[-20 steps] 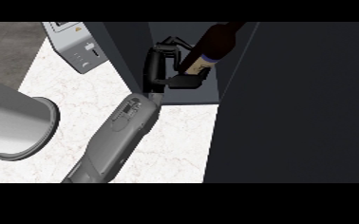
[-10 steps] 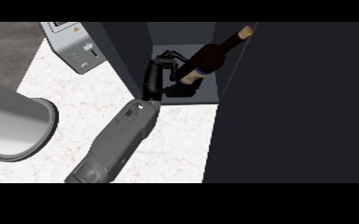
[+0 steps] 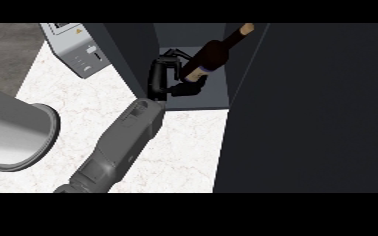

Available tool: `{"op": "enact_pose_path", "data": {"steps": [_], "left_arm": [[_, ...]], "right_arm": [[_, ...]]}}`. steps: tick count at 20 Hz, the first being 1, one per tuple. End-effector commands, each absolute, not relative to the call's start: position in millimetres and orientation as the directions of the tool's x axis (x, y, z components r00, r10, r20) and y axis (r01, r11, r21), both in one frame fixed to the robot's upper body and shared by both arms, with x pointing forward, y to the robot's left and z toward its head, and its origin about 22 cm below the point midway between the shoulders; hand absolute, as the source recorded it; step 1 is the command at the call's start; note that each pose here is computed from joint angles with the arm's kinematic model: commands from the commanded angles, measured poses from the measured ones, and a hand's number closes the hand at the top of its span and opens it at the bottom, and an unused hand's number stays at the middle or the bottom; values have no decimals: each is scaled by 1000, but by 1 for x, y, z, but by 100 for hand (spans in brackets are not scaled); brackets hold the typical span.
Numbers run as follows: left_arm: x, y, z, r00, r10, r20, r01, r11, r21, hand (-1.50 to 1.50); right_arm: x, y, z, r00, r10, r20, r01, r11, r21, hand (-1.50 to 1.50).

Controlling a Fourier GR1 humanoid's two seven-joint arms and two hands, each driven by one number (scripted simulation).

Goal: Pick up the wine, place it into the cabinet and close the cabinet

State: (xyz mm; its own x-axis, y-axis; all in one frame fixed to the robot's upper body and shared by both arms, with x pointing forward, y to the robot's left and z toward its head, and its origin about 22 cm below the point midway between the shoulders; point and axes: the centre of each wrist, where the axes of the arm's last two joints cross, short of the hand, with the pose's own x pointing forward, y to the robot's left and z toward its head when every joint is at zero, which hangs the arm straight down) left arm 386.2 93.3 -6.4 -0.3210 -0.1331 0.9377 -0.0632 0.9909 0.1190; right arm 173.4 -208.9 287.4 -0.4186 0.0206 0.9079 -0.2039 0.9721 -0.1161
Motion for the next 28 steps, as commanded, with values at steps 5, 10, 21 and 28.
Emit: {"op": "enact_pose_path", "data": {"steps": [5, 10, 21, 28], "left_arm": [[401, 102, -3, -309, -40, 950, -108, 994, 6, 150], [406, 103, -2, -276, -61, 959, -136, 990, 24, 150], [416, 108, 2, -262, -235, 936, -226, 958, 177, 150], [427, 128, 14, -219, -270, 937, -275, 939, 206, 150]], "right_arm": [[149, -211, 279, -422, -36, 906, -268, 960, -87, -150], [162, -208, 282, -405, -61, 912, -294, 953, -67, -150], [161, -202, 283, -421, -38, 906, -294, 951, -96, -150], [156, -203, 285, -439, -63, 896, -325, 941, -93, -150]]}}
